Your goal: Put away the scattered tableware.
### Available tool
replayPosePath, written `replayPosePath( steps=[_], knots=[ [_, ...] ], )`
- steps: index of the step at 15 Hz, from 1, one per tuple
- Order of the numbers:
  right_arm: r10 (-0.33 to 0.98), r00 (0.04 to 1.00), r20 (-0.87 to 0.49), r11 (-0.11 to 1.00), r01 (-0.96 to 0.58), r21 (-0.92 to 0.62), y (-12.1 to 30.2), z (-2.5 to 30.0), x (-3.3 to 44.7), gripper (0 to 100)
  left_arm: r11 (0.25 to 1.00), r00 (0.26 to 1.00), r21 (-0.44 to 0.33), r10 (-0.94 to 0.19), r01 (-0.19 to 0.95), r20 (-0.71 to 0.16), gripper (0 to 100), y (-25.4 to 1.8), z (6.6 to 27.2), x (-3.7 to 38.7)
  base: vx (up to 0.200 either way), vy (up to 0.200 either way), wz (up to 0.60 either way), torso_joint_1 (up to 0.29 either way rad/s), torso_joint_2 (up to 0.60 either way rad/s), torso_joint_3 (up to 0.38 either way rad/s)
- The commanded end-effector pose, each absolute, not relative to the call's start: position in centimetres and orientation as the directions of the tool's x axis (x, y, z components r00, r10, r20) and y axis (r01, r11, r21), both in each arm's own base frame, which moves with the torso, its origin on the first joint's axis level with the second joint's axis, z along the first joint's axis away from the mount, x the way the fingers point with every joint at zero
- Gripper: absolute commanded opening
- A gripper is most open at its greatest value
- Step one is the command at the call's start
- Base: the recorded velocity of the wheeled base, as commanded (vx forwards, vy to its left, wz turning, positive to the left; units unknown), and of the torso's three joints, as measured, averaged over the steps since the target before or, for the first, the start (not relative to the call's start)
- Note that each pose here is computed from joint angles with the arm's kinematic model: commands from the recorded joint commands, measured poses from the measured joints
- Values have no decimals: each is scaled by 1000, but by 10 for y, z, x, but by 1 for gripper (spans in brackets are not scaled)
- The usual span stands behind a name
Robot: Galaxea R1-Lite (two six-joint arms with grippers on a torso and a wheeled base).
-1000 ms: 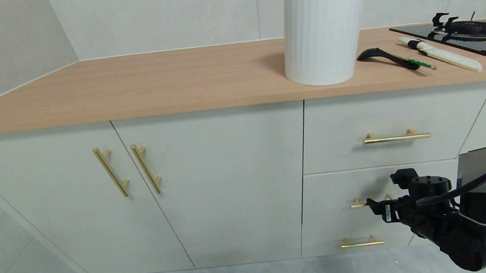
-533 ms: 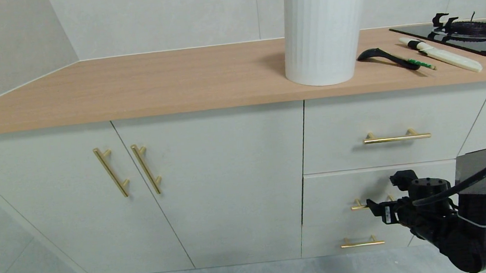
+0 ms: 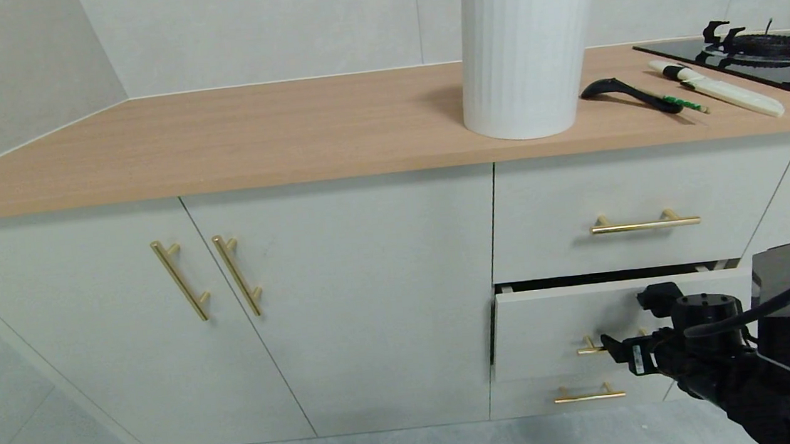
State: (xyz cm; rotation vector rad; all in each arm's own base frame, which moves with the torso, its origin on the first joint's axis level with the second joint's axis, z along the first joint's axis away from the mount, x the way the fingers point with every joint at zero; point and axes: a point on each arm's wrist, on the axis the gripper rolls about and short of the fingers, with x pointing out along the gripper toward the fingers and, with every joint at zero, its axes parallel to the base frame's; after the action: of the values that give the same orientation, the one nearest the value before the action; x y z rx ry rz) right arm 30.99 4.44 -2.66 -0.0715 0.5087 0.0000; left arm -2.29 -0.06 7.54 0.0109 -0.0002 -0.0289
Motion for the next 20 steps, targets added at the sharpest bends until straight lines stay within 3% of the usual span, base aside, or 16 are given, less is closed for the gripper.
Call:
replayPosePath(
  steps=[1, 5, 10, 14, 20],
  knots=[
    [-8, 889, -457, 995, -37, -88, 42, -5, 300, 100, 999, 1000, 11, -31, 31, -2, 100, -1, 75, -23, 0, 0, 0, 0, 0, 0],
    [34, 874, -485, 986, -110, -128, 46, 31, 275, 100, 1000, 1000, 11, -29, 29, -2, 100, -1, 75, -23, 0, 0, 0, 0, 0, 0],
    [132, 885, -446, 978, -190, -88, 48, 112, 241, 100, 1000, 1000, 11, -29, 29, -2, 100, -1, 75, -23, 0, 0, 0, 0, 0, 0],
    [149, 896, -417, 976, -201, -85, 53, 150, 251, 100, 1000, 1000, 11, -29, 29, -2, 100, -1, 75, -23, 0, 0, 0, 0, 0, 0],
    [128, 870, -476, 985, -169, -44, 58, 123, 288, 100, 1000, 1000, 11, -29, 29, -2, 100, -1, 75, -23, 0, 0, 0, 0, 0, 0]
  ],
)
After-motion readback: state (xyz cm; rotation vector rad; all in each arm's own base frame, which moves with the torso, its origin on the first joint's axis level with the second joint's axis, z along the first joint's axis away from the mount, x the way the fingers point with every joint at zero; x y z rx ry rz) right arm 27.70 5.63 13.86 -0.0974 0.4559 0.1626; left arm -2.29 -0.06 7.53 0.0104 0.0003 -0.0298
